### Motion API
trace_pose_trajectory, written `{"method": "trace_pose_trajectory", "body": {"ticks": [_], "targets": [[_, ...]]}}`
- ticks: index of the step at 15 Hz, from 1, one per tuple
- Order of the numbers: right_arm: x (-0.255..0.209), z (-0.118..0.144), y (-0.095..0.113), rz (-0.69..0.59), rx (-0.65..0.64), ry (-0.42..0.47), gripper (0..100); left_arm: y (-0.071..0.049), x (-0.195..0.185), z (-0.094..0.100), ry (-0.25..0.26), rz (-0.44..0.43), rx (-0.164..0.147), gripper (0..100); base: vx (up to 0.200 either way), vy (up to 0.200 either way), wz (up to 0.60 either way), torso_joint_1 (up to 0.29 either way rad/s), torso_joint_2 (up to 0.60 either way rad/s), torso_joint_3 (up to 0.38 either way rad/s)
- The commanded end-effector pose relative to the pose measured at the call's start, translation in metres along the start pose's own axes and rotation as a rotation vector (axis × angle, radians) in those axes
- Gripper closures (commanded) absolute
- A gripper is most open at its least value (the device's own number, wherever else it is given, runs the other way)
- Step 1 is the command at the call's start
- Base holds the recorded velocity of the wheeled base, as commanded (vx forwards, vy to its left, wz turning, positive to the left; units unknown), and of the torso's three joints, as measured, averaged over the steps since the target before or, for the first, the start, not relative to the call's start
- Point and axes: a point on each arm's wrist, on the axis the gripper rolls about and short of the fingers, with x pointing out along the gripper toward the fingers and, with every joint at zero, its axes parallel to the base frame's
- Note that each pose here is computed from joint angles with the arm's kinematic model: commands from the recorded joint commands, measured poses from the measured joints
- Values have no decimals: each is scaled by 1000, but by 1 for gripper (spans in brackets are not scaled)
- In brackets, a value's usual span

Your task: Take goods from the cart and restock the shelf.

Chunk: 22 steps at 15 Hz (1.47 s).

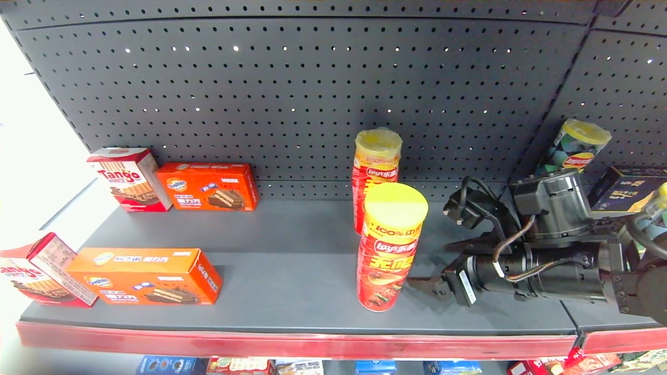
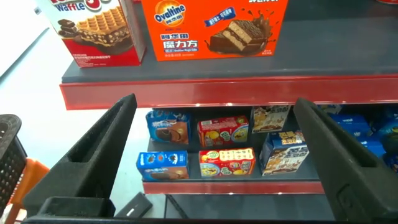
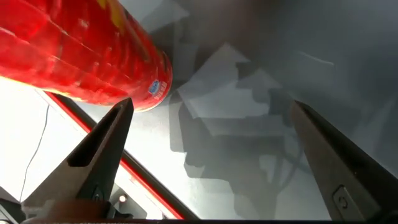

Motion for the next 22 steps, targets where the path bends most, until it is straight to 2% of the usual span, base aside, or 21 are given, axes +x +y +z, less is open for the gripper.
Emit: {"method": "trace_pose_trajectory", "body": {"ticks": [1, 20, 22], "targets": [[-3, 2, -1, -3, 1, -11, 0, 0, 0, 0, 2, 0, 2, 0, 0, 0, 0, 0, 0, 0], [3, 2, 6, 19, -11, -4, 0, 0, 0, 0, 2, -1, 2, 0, 0, 0, 0, 0, 0, 0], [-3, 5, 3, 8, -6, -32, 0, 0, 0, 0, 2, -1, 2, 0, 0, 0, 0, 0, 0, 0]]}}
